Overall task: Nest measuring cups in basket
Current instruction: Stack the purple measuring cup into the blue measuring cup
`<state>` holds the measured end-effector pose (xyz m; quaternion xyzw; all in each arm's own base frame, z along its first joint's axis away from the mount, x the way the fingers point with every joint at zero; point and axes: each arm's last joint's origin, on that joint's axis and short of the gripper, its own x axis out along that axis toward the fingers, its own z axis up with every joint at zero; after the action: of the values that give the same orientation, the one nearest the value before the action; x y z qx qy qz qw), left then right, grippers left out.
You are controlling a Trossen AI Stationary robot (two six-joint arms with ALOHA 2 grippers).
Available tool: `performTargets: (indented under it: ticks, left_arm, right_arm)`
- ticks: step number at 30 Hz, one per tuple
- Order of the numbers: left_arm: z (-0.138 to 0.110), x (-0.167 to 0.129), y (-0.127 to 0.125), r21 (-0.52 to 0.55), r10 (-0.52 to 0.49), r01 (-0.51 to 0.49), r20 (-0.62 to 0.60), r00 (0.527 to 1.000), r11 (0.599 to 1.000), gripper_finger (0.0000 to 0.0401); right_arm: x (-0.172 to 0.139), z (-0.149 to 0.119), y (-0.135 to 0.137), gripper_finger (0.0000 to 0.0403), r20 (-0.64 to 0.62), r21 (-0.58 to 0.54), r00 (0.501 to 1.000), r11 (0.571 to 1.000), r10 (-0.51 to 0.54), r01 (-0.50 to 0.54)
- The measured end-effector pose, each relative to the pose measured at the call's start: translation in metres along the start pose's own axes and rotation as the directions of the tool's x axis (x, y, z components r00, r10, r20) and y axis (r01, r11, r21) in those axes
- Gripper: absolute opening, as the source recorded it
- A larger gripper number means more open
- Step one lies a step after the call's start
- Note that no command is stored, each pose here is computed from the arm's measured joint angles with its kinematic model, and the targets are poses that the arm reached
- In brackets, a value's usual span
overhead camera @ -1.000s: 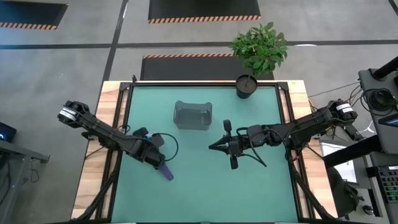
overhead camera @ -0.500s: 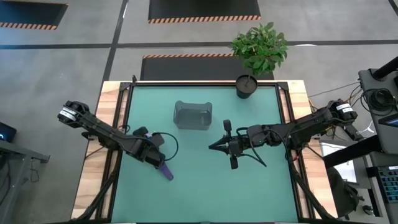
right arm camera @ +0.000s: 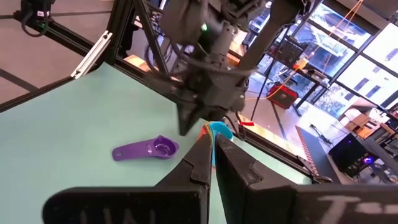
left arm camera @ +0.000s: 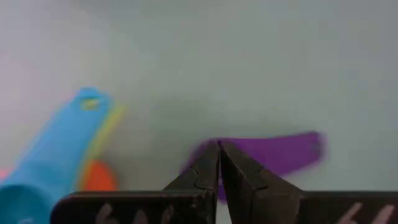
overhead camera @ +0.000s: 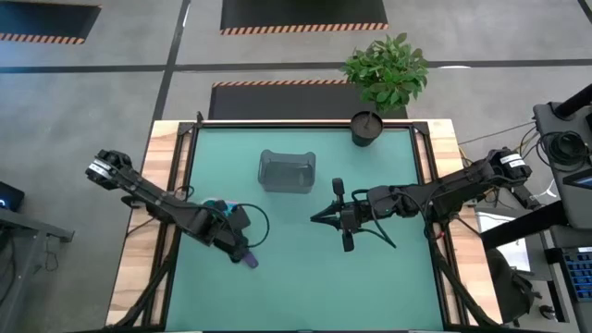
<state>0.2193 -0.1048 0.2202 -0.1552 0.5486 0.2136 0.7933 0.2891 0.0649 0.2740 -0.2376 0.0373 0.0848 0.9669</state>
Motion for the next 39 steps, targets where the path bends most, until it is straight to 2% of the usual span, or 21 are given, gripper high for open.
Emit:
performTargets:
  ticks: [6,10,13,17,21,28,33,39]
  left_arm:
    - [-0.007,-0.003,-0.018,0.022,-0.138,0.137,0.048,0.989,0.990,0.0000]
    - [-0.016,-0.004,-0.024,0.065,-0.165,0.161,0.047,0.985,0.985,0.0004]
    - [-0.025,-0.005,-0.025,0.079,-0.156,0.153,0.029,0.987,0.985,0.0021]
    - [-0.036,0.000,-0.021,-0.058,-0.111,0.111,0.001,0.994,0.992,0.0056]
    - [-0.045,0.012,-0.014,-0.224,-0.070,0.066,-0.013,0.997,0.972,0.0096]
    - [-0.057,0.031,0.000,-0.325,-0.007,0.000,-0.020,1.000,0.946,0.0151]
    - [-0.062,0.039,0.004,-0.347,0.001,-0.008,-0.020,1.000,0.938,0.0153]
    - [-0.066,0.050,0.005,-0.362,-0.002,0.002,0.002,1.000,0.932,0.0127]
  right_arm:
    - [0.000,0.000,0.000,0.0009,0.000,0.000,1.000,1.000,0.000,0.000]
    - [0.000,0.000,0.000,0.0009,0.000,0.001,1.000,1.000,0.000,0.000]
    - [0.000,0.000,0.000,0.0009,0.001,0.006,1.000,1.000,0.000,0.000]
    - [0.000,0.000,0.000,0.0009,0.001,0.008,1.000,1.000,0.000,0.000]
    - [0.000,0.000,0.000,0.0009,0.001,0.008,1.000,1.000,0.000,0.000]
    - [0.000,0.000,0.000,0.0009,0.001,0.008,1.000,1.000,0.000,0.000]
    - [0.000,0.000,0.000,0.0009,0.000,0.003,1.000,1.000,0.000,0.000]
    - [0.000,0.000,0.000,0.0009,0.000,0.002,1.000,1.000,0.000,0.000]
